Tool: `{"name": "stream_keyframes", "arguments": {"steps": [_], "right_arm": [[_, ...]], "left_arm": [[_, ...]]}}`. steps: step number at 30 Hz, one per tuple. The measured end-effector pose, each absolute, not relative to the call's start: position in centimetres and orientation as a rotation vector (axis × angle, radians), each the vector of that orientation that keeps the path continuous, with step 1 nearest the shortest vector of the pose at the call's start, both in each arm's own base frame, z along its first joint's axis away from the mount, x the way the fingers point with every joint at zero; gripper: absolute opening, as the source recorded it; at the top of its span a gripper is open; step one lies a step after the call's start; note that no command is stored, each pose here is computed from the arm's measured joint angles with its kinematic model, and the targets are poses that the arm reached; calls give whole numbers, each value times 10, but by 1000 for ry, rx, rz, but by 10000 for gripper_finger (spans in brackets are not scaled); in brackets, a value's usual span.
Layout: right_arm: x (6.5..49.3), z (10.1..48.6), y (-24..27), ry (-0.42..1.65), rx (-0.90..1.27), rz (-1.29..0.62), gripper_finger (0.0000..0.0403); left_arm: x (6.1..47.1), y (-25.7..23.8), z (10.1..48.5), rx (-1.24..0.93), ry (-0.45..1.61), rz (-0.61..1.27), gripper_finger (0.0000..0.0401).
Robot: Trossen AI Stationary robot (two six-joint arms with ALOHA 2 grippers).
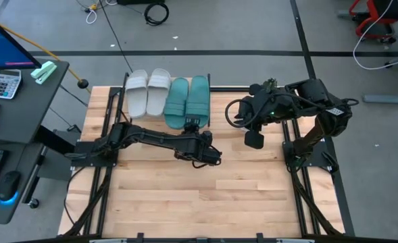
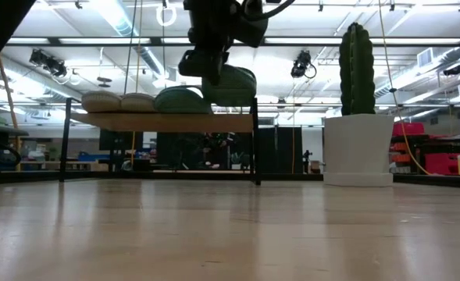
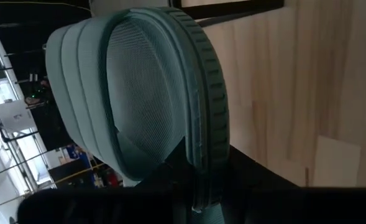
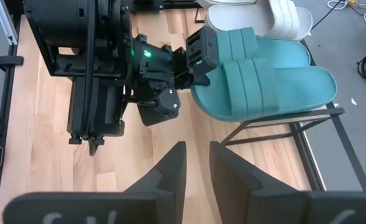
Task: Pick and place slides into the shelf
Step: Put the left green slipper on the shelf
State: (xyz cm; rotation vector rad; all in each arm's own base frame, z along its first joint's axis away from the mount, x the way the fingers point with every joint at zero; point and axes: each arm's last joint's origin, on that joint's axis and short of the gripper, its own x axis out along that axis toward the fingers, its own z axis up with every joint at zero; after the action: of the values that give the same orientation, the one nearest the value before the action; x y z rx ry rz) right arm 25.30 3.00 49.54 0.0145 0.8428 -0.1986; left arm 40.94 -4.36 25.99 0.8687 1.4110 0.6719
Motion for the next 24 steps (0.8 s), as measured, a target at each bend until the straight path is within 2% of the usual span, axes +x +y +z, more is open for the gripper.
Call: {"name": "stream_keyframes", "arguments": {"steps": [8,15,20,24], "right_arm": [[253,495,30,844,14,-198,72],[253,495,30,844,15,-199,64],[253,495,30,843,15,-199,62],[253,495,30,844,15,-199,62]], "left_arm": [[414,-40,257,811,1446,566,48],[409,-32,262,875,1464,649,47],[407,-30,273,890,1460,633,47],[408,-31,281,902,1491,526,47]]}}
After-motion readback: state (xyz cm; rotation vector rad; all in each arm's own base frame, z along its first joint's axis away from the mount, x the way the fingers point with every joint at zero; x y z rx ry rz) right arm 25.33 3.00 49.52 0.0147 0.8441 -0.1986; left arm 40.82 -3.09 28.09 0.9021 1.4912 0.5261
